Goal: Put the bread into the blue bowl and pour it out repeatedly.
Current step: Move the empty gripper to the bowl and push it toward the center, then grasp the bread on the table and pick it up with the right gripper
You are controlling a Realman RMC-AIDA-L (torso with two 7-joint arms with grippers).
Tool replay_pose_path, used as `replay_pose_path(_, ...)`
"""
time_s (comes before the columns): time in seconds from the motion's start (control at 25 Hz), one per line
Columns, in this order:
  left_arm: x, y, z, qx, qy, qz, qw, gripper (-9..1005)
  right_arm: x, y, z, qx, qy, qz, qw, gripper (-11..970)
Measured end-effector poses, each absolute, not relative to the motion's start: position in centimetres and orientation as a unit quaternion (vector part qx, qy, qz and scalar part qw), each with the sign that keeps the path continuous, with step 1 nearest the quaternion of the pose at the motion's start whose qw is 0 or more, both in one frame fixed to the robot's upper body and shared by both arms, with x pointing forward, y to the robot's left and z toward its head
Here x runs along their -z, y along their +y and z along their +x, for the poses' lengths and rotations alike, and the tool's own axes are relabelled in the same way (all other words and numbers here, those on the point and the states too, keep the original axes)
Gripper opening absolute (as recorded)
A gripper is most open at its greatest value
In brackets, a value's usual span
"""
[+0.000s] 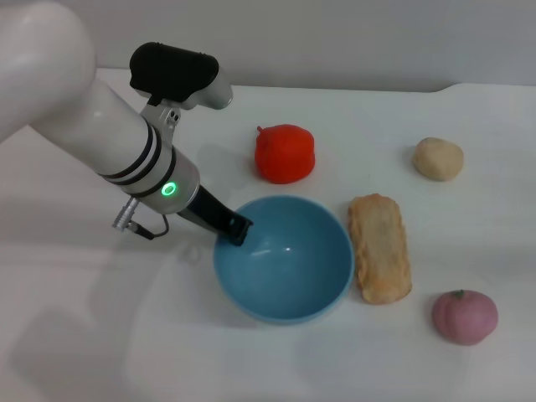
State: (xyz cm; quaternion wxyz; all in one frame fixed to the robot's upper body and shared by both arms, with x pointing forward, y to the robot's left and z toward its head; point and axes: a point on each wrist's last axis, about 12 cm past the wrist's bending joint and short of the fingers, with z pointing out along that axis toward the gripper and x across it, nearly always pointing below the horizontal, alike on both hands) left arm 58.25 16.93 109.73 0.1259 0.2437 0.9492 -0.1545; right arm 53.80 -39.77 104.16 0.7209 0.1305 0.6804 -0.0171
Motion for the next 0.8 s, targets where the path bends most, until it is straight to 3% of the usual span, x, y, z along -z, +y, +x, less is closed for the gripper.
replay_pose_path(0.16,-110.4,16.4,58.8,0.19,0.946,0.22,0.143,4,-104.2,-40.5,53.6,-0.011,0.676,0.172,0.716,351)
replay_pose_path(0.28,-110.9,15.8,59.3,0.231,0.939,0.194,0.166,3,-104.3,-42.0,53.6,-0.071,0.672,0.241,0.697,350)
replay_pose_path(0.52,-111.3,15.8,59.8,0.241,0.934,0.18,0.193,3,-104.8,-44.4,52.9,-0.228,0.675,0.322,0.624,350)
replay_pose_path(0.8,-111.2,16.4,60.2,0.232,0.934,0.173,0.212,3,-106.5,-44.5,52.0,-0.358,0.748,0.267,0.491,349)
